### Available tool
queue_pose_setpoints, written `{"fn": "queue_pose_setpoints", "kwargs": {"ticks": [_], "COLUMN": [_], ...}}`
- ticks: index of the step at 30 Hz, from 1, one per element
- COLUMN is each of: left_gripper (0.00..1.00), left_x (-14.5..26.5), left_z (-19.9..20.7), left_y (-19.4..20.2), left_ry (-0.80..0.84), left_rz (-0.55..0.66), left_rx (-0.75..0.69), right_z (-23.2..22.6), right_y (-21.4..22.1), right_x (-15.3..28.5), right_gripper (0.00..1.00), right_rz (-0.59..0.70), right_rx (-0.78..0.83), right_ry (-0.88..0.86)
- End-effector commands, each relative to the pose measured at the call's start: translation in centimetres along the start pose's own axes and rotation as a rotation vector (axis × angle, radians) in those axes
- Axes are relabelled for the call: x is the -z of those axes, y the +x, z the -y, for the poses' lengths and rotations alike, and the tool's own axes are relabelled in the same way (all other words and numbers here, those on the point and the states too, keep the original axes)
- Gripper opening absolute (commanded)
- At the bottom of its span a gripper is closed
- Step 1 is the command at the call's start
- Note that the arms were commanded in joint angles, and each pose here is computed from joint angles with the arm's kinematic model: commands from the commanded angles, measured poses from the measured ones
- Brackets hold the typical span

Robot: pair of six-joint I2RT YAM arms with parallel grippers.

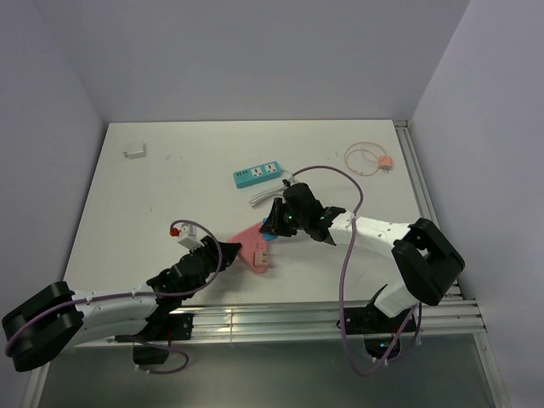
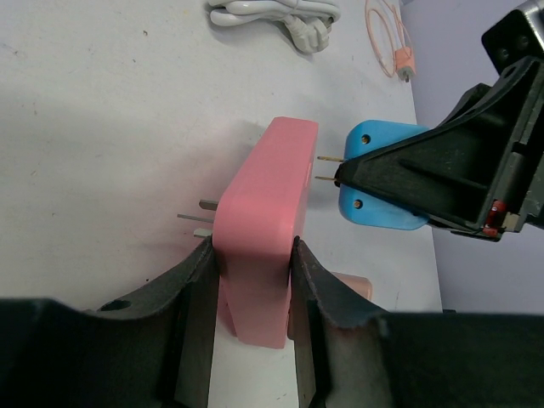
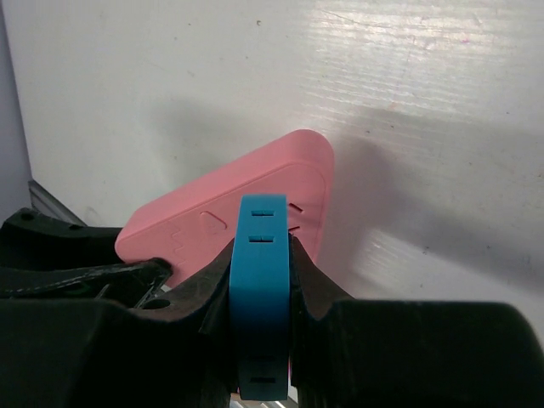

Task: Insert the plug

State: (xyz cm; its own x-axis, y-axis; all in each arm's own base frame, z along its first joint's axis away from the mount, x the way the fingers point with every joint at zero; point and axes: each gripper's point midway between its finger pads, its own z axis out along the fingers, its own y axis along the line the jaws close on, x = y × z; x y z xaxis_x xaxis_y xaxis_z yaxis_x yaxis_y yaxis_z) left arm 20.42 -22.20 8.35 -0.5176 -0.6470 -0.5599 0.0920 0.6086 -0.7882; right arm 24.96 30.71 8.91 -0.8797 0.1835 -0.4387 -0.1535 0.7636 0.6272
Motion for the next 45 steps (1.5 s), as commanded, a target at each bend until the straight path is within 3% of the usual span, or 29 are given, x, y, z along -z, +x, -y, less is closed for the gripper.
{"fn": "queue_pose_setpoints", "kwargs": {"ticks": [1, 22, 45], "left_gripper": [0.0, 0.0, 0.0], "left_x": [0.7, 0.6, 0.4], "left_z": [-3.3, -3.3, -5.1], "left_y": [1.2, 1.5, 3.3], "left_ry": [-0.068, -0.067, -0.122], "left_rz": [-0.029, -0.038, -0.087], "left_rx": [-0.062, -0.061, -0.017], "right_z": [-1.1, -0.9, 0.8], "right_y": [-0.8, -0.4, 1.5], "right_x": [-0.3, -1.4, -4.4], "right_gripper": [0.0, 0.0, 0.0], "right_rz": [0.034, 0.004, -0.192], "right_rx": [0.007, -0.023, -0.032], "right_ry": [-0.033, -0.029, 0.108]}}
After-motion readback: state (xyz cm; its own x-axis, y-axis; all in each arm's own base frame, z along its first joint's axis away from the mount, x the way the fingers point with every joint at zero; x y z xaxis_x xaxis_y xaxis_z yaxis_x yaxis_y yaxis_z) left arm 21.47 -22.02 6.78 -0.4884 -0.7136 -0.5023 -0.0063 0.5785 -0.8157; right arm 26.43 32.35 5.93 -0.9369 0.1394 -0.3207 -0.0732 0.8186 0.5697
